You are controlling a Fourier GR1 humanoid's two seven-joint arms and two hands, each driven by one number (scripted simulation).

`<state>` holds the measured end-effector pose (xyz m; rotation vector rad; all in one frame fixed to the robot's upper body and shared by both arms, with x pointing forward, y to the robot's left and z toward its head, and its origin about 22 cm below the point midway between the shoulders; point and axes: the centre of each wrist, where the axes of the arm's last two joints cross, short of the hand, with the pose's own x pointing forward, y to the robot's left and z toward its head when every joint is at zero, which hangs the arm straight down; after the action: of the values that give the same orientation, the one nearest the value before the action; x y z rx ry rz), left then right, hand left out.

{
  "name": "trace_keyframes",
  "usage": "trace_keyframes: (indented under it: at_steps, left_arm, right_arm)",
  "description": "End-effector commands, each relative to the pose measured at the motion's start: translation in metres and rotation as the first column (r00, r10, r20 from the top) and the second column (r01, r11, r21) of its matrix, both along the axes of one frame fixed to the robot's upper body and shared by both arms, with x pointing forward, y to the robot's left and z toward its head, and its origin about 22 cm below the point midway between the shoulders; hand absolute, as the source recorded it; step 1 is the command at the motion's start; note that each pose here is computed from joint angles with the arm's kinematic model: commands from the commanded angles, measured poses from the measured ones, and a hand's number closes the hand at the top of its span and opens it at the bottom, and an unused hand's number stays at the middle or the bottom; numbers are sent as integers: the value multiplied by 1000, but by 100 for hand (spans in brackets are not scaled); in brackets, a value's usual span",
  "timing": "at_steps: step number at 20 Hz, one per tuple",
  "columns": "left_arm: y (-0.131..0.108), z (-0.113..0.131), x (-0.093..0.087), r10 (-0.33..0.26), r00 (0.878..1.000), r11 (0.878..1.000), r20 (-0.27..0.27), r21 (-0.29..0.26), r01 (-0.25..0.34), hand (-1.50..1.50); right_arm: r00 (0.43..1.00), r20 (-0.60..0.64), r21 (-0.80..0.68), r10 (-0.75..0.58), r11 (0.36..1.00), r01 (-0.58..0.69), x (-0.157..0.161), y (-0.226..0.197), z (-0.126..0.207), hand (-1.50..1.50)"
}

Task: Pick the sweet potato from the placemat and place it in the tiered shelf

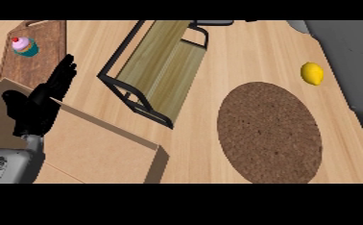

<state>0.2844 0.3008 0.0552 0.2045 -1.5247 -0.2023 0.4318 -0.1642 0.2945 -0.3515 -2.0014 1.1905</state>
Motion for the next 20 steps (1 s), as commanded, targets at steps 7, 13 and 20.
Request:
trace_keyframes:
  at_steps: [7,13,20]
  left_arm:
    - [-44,-60,-30,-147,974,989,-170,-29,144,0]
    - [-35,-54,-25,-149,974,989,-168,-12,149,0]
    - [-43,-52,-22,-169,974,986,-154,-17,168,0]
  right_arm:
    - [998,29,-93,49,995,-46,10,78,-10,150]
    - [995,-22,-168,101,980,-103,9,120,-26,150]
    - [954,-232,-65,188,976,-208,13,140,-71,150]
